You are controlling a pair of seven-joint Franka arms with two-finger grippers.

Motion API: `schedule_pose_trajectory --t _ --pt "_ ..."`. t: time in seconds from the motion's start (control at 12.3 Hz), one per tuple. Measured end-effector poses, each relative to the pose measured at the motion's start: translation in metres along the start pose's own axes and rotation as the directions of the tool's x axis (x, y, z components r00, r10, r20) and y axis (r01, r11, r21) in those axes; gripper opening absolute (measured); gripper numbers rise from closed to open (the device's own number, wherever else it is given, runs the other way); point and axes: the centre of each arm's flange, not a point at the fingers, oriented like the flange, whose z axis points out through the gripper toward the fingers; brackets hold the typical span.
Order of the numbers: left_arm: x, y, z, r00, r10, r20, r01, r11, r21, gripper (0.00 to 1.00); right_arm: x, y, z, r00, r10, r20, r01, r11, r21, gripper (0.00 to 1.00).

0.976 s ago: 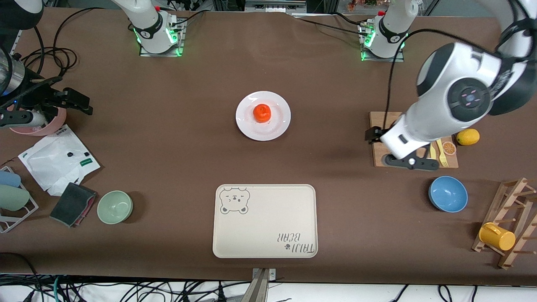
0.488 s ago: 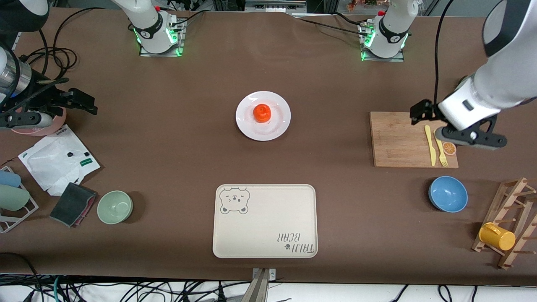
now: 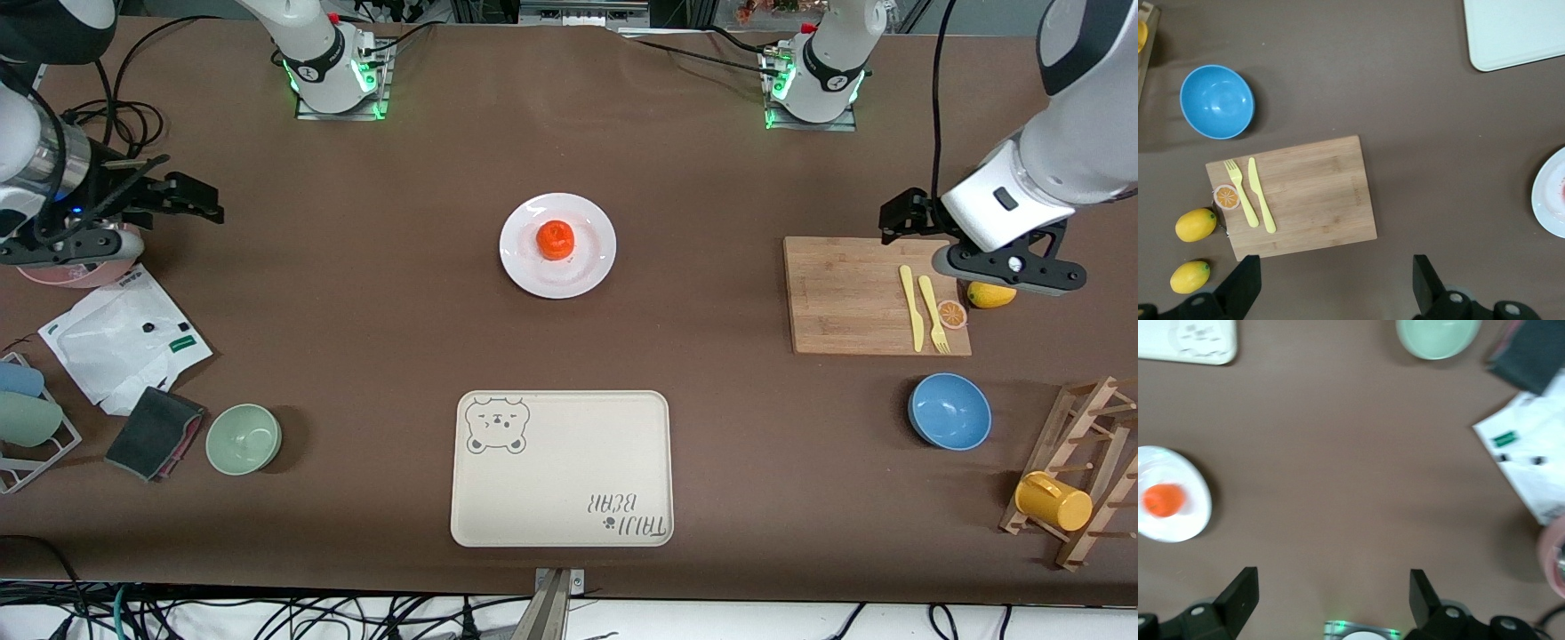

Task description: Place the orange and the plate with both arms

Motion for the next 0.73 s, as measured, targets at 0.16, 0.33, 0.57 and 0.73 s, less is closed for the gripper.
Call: schedule_pose_trajectory --t 0.16,0.33,0.57,0.73 --pt "0.000 -0.018 0.000 1.000 -0.008 -0.005 0.008 1.000 -0.005 1.00 0.010 -0.025 0.021 0.999 -0.029 0.038 0.024 0.993 0.117 1.00" --pt "0.002 -0.019 0.001 1.000 -0.007 -0.006 0.007 1.000 -0.008 1.00 0.030 -0.041 0.052 0.996 -0.052 0.075 0.034 0.975 0.220 1.00" --pt "0.004 -0.016 -0.001 1.000 0.010 -0.012 -0.009 0.999 0.048 1.00 0.057 -0.053 0.094 0.994 -0.062 0.091 0.028 0.944 0.329 1.00" --pt "0.005 -0.009 -0.003 1.000 0.023 -0.016 -0.022 0.998 0.058 1.00 0.071 -0.061 0.137 0.996 -0.075 0.049 0.051 0.924 0.378 1.00"
